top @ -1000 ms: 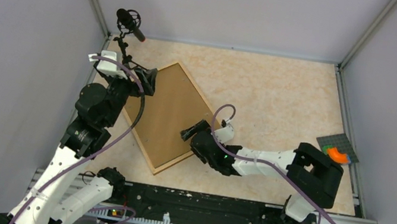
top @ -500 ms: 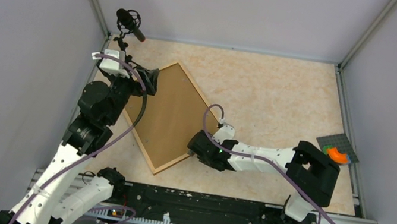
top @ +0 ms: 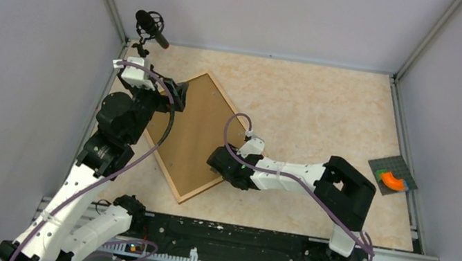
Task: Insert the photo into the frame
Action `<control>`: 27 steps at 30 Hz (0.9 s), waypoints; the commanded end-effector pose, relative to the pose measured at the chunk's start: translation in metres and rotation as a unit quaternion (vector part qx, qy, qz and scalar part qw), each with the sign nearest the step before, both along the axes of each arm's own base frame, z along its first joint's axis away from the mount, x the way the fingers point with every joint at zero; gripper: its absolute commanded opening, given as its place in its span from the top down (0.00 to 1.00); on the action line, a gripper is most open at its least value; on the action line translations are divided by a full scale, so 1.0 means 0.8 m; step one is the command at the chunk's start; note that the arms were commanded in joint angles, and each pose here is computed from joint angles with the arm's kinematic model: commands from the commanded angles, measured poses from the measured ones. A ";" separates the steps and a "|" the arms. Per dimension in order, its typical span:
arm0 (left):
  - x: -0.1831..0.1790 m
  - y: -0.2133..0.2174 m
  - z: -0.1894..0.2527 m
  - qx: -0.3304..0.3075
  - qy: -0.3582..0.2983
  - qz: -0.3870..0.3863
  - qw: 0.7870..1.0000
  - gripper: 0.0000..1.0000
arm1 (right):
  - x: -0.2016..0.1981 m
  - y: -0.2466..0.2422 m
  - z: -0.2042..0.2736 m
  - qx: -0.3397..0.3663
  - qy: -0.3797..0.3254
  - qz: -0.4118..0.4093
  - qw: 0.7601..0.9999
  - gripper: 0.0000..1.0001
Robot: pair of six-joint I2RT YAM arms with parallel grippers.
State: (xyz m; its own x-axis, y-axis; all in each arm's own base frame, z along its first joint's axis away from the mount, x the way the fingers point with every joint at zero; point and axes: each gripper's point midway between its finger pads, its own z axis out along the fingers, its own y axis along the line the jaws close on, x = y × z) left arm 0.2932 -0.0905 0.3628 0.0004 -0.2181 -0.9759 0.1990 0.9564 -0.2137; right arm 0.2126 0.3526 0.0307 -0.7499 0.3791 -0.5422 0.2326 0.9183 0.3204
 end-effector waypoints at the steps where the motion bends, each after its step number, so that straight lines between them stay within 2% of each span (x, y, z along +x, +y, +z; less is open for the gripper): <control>1: 0.000 0.000 0.012 -0.010 -0.019 -0.002 1.000 0.01 | -0.034 -0.048 -0.064 -0.079 0.077 -0.004 0.994 0.16; 2: 0.000 0.000 0.012 -0.010 -0.020 -0.002 1.000 0.01 | -0.036 -0.045 -0.067 -0.072 0.079 0.005 0.994 0.18; 5: 0.000 -0.001 0.013 -0.011 -0.020 -0.004 1.000 0.01 | -0.041 -0.040 -0.071 -0.045 0.078 0.023 0.996 0.34; 10: -0.002 0.000 0.015 -0.012 -0.022 -0.004 1.000 0.01 | -0.044 -0.055 -0.060 0.045 0.038 0.029 0.998 0.31; 12: -0.002 0.000 0.015 -0.013 -0.023 -0.005 1.000 0.01 | -0.044 -0.062 -0.057 0.058 0.031 0.030 0.997 0.31; 17: -0.002 -0.003 0.015 -0.014 -0.022 -0.010 1.000 0.01 | -0.055 -0.092 -0.073 -0.010 0.064 0.027 0.998 0.36; 21: -0.002 -0.003 0.015 -0.014 -0.022 -0.010 1.000 0.01 | -0.055 -0.086 -0.076 -0.023 0.072 0.039 0.996 0.49; 27: -0.003 -0.002 0.014 -0.014 -0.021 -0.009 1.000 0.01 | -0.054 -0.080 -0.085 -0.061 0.093 0.047 0.993 0.48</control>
State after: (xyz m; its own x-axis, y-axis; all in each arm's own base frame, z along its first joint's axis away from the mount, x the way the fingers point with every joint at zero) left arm 0.2930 -0.0916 0.3628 -0.0021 -0.2208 -0.9753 0.2074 0.9540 -0.2165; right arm 0.2050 0.3438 0.0266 -0.7621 0.4272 -0.4865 0.1779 0.8607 0.4770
